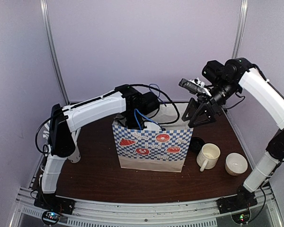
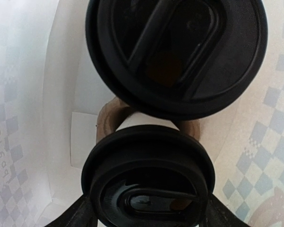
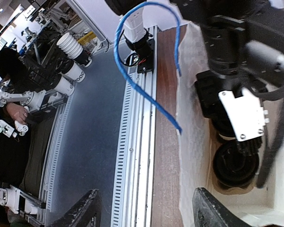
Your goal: Pack the takeout coffee
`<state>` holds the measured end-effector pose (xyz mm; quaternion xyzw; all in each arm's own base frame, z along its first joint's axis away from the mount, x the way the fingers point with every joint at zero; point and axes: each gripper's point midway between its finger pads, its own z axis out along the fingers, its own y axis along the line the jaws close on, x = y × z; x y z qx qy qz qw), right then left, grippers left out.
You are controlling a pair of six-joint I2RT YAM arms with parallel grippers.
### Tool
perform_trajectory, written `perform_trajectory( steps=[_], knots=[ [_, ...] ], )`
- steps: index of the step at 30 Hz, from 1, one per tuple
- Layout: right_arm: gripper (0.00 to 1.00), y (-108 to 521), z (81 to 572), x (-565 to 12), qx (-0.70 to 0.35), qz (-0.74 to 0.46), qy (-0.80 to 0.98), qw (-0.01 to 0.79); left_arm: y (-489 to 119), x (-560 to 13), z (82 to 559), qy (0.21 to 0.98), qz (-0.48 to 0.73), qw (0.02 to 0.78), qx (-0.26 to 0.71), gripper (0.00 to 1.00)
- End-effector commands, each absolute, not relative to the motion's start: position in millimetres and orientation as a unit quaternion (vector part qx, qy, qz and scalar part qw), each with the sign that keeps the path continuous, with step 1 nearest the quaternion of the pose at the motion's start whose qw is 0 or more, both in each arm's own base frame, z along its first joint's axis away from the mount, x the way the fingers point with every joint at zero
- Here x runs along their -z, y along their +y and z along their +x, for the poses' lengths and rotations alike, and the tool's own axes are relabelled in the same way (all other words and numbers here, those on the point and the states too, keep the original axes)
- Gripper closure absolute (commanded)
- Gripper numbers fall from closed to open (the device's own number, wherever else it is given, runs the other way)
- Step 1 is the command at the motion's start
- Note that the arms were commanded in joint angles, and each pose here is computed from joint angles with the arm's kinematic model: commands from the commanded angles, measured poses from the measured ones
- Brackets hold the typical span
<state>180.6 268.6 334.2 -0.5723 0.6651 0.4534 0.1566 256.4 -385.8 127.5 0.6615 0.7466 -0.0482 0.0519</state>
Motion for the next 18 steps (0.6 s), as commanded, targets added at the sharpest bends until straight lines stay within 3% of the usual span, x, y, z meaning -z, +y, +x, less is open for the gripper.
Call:
perform_trajectory(
  steps=[1,9,14,18],
  knots=[
    [0.31,247.8,199.2,-358.2,-0.430,-0.562,0.673,0.214,-385.0,-86.3,254.5,0.750,0.661,0.028,-0.003,0.47],
    [0.31,237.0,215.7,-374.1,-0.414,-0.542,0.687,0.252,-385.3,-82.7,273.1,0.756,0.653,0.033,-0.025,0.47],
    [0.30,238.2,220.6,-374.5,-0.412,-0.531,0.694,0.258,-361.4,-80.1,261.0,0.769,0.638,0.006,-0.042,0.48],
    [0.30,237.8,224.7,-374.4,-0.404,-0.528,0.700,0.263,-367.9,-84.1,260.8,0.773,0.632,0.029,-0.037,0.48]
  ],
)
